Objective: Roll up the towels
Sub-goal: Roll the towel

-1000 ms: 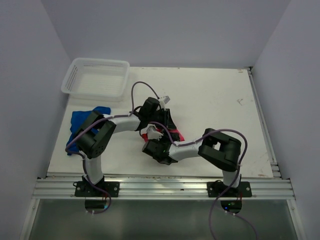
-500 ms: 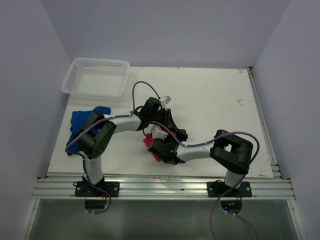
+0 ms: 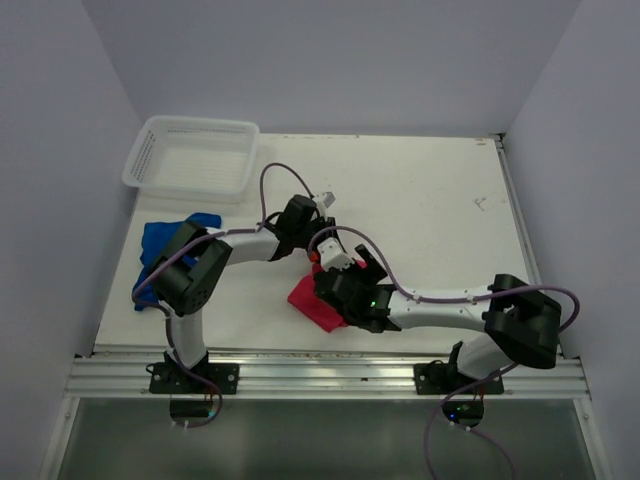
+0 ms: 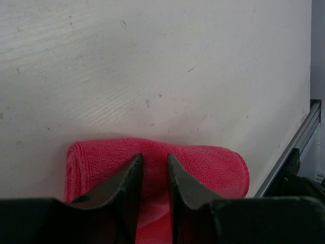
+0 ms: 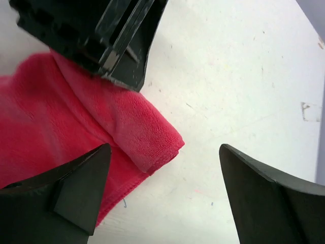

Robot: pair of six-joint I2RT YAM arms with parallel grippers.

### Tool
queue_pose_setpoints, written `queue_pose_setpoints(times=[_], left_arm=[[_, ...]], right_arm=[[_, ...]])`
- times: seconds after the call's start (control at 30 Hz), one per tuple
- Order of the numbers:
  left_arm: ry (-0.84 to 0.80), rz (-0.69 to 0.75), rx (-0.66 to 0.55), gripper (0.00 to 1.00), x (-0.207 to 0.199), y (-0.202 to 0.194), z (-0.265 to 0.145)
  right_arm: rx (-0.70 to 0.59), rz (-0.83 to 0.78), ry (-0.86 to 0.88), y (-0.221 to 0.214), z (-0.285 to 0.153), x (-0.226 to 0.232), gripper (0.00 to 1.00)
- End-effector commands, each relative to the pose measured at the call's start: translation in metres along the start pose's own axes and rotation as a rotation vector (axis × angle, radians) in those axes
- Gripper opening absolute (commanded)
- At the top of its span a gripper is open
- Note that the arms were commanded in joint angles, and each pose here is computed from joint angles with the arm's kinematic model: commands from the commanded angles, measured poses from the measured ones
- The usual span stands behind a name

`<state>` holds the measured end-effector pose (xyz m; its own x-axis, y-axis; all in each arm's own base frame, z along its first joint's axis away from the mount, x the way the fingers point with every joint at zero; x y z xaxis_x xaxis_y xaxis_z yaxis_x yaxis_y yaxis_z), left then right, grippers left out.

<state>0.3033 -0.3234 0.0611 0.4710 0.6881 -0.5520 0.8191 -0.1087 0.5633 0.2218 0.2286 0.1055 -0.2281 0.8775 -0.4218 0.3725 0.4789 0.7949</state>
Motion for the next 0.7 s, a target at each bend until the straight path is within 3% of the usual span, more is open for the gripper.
queue_pose_setpoints(times=[0.0,0.3,0.5,0.67], left_arm=[[0.085,-0.009,0.043,0.3,0.024,-0.018,0.002],[0.083,-0.012,0.039,0.3,0.023,-0.018,-0.001],[0.088,-0.008,0.026,0.3,0.021,-0.015,-0.004],[0.088,-0.003,0.014,0.3,0.019,-0.013,-0.008]], right_arm=[[-0.04,0.19,0.027,0.01,-0.002,0.003,0.92],[-0.058,0.357,0.108,0.011,-0.007,-0.008,0.9],[-0.06,0.59,0.297,0.03,-0.011,-0.035,0.77],[-0.001,0.682,0.444,0.044,-0.009,-0.046,0.64]])
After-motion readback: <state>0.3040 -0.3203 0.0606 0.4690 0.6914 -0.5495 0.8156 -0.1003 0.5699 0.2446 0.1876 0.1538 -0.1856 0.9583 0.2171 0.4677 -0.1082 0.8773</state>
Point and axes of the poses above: each gripper's point midway between its finger pads, its own z axis out along the fingers, its own x axis along the line the jaws close on, y = z × x, the point moved 3 cm from there along -z, back along the fingers, and after that the axes turned 10 degrees about z, right-handed, at the moved point
